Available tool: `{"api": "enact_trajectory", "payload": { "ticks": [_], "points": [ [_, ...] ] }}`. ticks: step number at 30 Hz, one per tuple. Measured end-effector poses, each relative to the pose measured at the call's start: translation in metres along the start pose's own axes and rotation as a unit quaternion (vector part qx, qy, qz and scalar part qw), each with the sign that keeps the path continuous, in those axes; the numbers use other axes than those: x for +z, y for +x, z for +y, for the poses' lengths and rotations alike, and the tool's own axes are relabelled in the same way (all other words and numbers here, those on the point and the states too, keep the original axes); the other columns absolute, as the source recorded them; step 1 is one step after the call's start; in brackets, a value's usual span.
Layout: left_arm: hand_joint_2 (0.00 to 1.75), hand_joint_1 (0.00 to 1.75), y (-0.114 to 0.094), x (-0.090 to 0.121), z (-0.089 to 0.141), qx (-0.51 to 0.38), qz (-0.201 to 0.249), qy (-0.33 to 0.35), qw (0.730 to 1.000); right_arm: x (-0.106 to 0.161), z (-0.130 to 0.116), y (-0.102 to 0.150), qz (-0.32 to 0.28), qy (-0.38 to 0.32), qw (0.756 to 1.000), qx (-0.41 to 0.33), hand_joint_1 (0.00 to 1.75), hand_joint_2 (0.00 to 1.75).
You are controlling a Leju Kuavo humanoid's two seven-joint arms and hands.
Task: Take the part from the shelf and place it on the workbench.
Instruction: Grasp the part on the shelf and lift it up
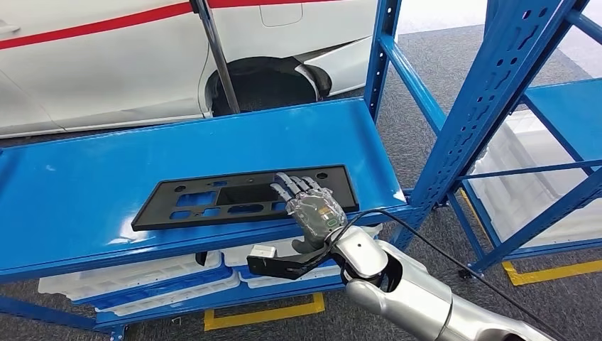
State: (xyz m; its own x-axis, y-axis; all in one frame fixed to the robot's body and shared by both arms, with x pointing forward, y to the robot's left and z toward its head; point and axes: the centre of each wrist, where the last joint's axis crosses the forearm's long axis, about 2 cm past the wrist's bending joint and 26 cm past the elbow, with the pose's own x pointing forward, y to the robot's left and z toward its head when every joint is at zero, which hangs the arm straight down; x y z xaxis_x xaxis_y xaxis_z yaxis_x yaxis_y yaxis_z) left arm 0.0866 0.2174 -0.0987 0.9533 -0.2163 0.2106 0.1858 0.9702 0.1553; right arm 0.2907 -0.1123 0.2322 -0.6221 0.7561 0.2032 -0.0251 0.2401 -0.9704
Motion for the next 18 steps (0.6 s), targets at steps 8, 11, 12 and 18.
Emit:
{"api": "enact_trajectory", "payload": {
  "ticks": [8, 11, 12, 18],
  "points": [
    [1.75, 0.00, 0.0017, -0.0001, 0.0005, -0.004, -0.020, 0.003, 1.000, -0.0027, 0.0004, 0.0025, -0.007, 0.002, 1.000, -0.004, 0.00, 1.75],
    [1.75, 0.00, 0.0011, 0.0000, 0.0004, -0.006, -0.023, 0.004, 1.000, -0.0030, 0.0007, 0.0023, -0.008, 0.002, 1.000, -0.008, 0.00, 1.75],
    [1.75, 0.00, 0.0010, 0.0000, 0.0004, -0.006, -0.023, 0.005, 1.000, -0.0030, 0.0007, 0.0022, -0.007, 0.001, 1.000, -0.012, 0.00, 1.75],
    [1.75, 0.00, -0.0008, 0.0001, 0.0001, -0.006, -0.020, 0.007, 1.000, -0.0028, 0.0016, 0.0026, -0.006, -0.004, 1.000, -0.022, 0.00, 1.75]
  ]
}}
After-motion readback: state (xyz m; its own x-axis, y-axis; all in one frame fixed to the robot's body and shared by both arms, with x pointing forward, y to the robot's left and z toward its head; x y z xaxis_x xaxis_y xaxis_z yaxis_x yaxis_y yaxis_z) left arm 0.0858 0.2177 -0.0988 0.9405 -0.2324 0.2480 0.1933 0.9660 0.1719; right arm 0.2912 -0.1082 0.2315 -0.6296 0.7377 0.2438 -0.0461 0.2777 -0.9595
